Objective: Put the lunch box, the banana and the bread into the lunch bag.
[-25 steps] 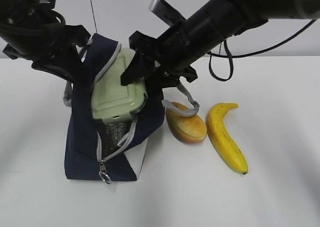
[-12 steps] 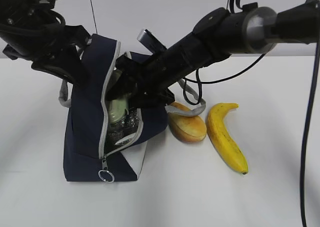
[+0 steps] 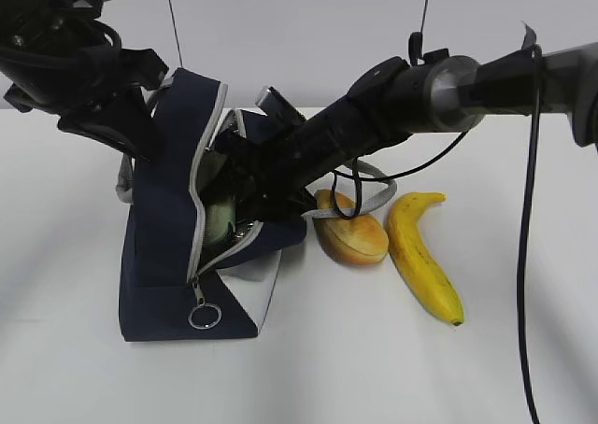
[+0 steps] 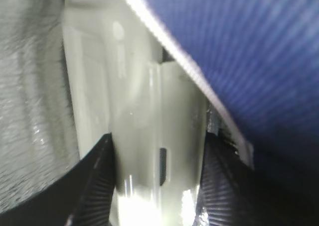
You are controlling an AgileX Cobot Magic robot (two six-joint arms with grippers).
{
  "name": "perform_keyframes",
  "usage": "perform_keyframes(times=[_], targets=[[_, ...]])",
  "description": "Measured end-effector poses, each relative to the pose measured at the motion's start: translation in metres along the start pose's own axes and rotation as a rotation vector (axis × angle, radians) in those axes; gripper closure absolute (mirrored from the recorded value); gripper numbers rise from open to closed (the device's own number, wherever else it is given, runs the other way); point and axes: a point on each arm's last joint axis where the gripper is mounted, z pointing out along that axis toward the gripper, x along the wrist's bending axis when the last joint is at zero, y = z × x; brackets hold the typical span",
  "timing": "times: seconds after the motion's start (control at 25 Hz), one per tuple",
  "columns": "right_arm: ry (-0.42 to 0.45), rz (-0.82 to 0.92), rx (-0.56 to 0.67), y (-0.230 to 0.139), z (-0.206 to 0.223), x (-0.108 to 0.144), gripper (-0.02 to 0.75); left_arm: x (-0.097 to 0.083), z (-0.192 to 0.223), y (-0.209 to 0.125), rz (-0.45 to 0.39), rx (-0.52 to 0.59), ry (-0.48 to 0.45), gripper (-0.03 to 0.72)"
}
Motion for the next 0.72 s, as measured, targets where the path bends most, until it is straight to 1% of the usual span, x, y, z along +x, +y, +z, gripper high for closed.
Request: perform_keyframes(times=[0.2,0.28,0.36,0.48,0.52,0.6,0.72], targets=[[0.000,0.015,0.007,-0.0008,0.0065,-0.0077,0.361,0.0000,0.0000,-0.0002,0.000,0.002,0.000,0.678],[-0.001,0.020,0.013,-0.0014,0.0082,-0.0100,0.344,0.0000,0.0000,-0.0002,0.000,0.002,0.000,0.677],[0.002,0.021,0.016,-0.0017,0.0082,-0.0097,0.305,0.0000,0.0000,-0.0004,0.000,0.004,0.000,0.677],[0.018,0.023,0.030,-0.0023,0.0077,-0.0073,0.191,0.0006,0.0000,-0.0007,0.004,0.008,0.007,0.677],[0.022,0.022,0.036,-0.0025,0.0075,-0.0066,0.164,0.0010,0.0000,-0.0007,0.007,0.008,0.011,0.677],[0.030,0.023,0.051,-0.0030,0.0061,-0.0066,0.133,0.0016,0.0000,-0.0007,0.010,0.008,0.017,0.678],[0.045,0.018,0.078,-0.0015,0.0006,-0.0064,0.123,0.0019,-0.0001,-0.0008,0.013,0.009,0.021,0.678]])
